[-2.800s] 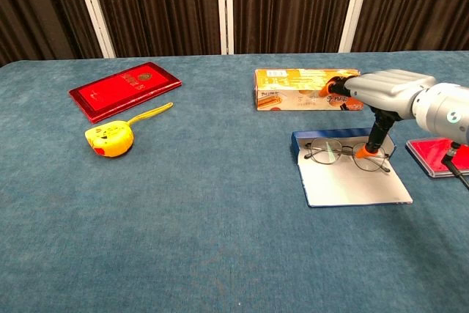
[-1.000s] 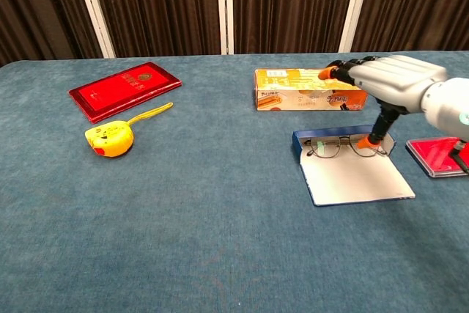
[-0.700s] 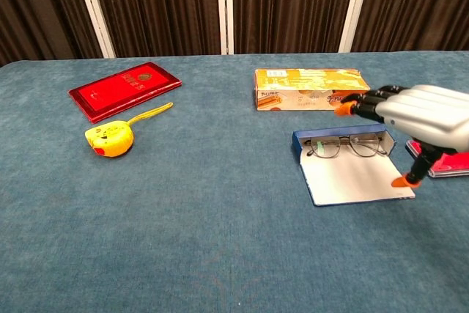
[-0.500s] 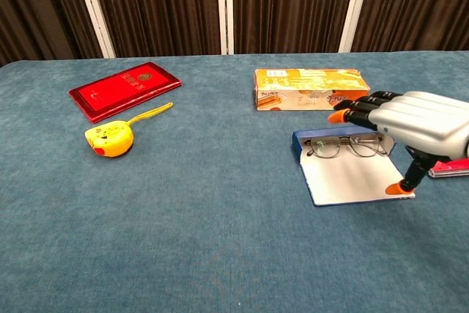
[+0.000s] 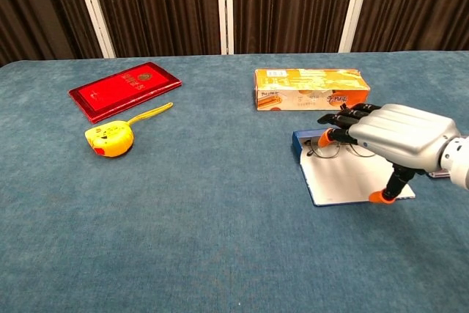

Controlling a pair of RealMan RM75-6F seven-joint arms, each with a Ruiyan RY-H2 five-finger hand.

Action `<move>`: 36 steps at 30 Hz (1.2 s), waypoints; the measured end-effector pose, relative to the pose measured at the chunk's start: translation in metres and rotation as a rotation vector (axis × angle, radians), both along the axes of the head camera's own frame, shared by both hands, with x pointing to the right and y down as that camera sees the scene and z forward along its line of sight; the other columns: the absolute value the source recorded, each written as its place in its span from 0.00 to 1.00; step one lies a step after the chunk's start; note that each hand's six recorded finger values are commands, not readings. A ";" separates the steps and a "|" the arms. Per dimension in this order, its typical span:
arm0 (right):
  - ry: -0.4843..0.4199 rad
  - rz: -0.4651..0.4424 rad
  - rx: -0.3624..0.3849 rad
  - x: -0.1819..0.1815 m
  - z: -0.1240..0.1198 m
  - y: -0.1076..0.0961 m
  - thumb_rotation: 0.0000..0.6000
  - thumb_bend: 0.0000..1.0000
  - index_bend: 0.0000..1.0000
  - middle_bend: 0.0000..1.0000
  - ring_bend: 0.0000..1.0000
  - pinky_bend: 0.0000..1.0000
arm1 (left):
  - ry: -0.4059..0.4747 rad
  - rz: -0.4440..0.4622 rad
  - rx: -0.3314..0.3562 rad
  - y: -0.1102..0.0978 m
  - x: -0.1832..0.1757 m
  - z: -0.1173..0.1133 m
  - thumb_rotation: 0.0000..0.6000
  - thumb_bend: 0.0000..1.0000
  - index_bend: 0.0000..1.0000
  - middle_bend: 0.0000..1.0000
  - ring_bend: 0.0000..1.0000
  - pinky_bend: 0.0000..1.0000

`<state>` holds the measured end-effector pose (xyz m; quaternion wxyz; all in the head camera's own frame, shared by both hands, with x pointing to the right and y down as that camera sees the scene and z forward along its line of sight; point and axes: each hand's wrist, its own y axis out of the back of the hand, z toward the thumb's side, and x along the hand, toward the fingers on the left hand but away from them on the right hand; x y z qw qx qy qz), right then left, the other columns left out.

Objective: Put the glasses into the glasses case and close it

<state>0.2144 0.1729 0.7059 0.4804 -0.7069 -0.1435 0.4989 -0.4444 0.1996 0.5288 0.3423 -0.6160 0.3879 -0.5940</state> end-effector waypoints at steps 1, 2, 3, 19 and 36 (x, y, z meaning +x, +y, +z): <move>0.000 0.001 -0.001 0.000 0.001 0.000 1.00 0.09 0.22 0.00 0.00 0.00 | 0.000 0.000 -0.001 0.000 0.000 0.000 1.00 0.00 0.00 0.00 0.00 0.00; 0.001 0.001 -0.003 0.000 0.002 0.000 1.00 0.09 0.22 0.00 0.00 0.00 | -0.001 0.000 -0.001 0.000 0.000 0.000 1.00 0.00 0.00 0.00 0.00 0.00; 0.002 0.000 -0.004 0.000 0.003 0.001 1.00 0.09 0.22 0.00 0.00 0.00 | -0.001 0.000 -0.002 0.000 0.000 0.000 1.00 0.00 0.00 0.00 0.00 0.00; 0.012 -0.006 -0.021 -0.001 0.015 0.005 1.00 0.09 0.22 0.00 0.00 0.00 | -0.005 -0.005 -0.005 -0.001 -0.001 0.002 1.00 0.00 0.00 0.00 0.00 0.00; 0.029 -0.004 -0.023 0.004 0.026 0.006 1.00 0.12 0.24 0.00 0.00 0.00 | -0.016 -0.005 -0.012 -0.001 -0.002 0.006 1.00 0.00 0.00 0.00 0.00 0.00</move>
